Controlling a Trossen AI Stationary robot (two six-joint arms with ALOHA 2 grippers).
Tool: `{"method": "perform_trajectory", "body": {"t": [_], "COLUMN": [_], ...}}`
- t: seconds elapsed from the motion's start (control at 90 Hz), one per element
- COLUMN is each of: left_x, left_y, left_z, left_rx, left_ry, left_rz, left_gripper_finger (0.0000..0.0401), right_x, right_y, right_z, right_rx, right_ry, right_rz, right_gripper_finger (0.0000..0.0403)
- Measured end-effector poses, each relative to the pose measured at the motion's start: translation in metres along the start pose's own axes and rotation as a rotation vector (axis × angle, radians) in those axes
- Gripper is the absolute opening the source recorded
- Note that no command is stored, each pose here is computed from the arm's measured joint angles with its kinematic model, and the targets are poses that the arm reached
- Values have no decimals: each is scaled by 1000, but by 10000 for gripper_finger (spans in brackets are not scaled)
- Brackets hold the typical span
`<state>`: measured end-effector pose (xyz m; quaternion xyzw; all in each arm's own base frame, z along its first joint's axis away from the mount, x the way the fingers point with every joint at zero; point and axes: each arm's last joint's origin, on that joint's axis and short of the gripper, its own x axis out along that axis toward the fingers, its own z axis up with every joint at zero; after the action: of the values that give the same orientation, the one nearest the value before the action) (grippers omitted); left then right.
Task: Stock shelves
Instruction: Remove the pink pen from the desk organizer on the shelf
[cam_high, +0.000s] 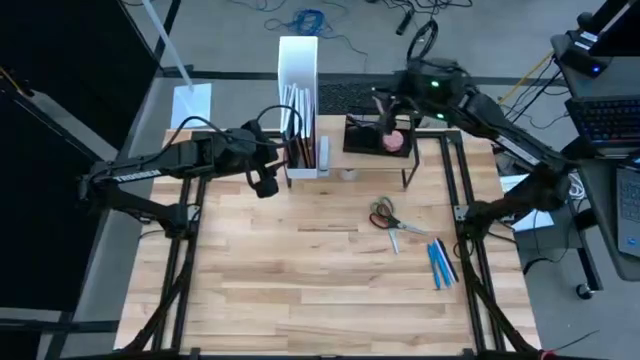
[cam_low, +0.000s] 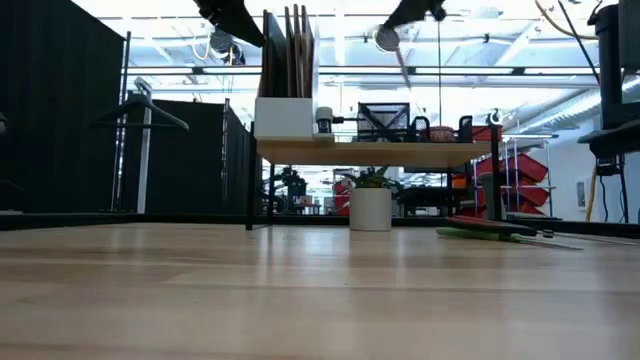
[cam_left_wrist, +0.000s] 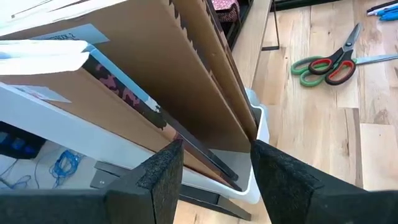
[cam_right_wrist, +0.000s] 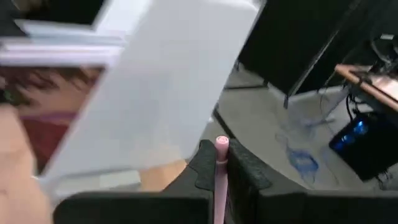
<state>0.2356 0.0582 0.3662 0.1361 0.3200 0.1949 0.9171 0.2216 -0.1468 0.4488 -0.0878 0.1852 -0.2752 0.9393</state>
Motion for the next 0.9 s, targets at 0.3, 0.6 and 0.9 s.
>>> {"method": "perform_trajectory", "body": {"t": [0.3,0.6,0.9], "left_x": [0,0,0], "left_y": [0,0,0], "left_z": [0,0,0], "left_rx": [1,0,0], "left_ry": [0,0,-1], "left_rz": [0,-1,-1], "left_gripper_finger": [176,176,176], "right_x": [-52,-47,-27], "right_y": [25,85,162], "right_z": [-9,-73,-176], "right_rx": [204,406,610], "right_ry": [150,718,974], "right_rz": [127,224,157], "right_gripper_finger": [1,2,3]}}
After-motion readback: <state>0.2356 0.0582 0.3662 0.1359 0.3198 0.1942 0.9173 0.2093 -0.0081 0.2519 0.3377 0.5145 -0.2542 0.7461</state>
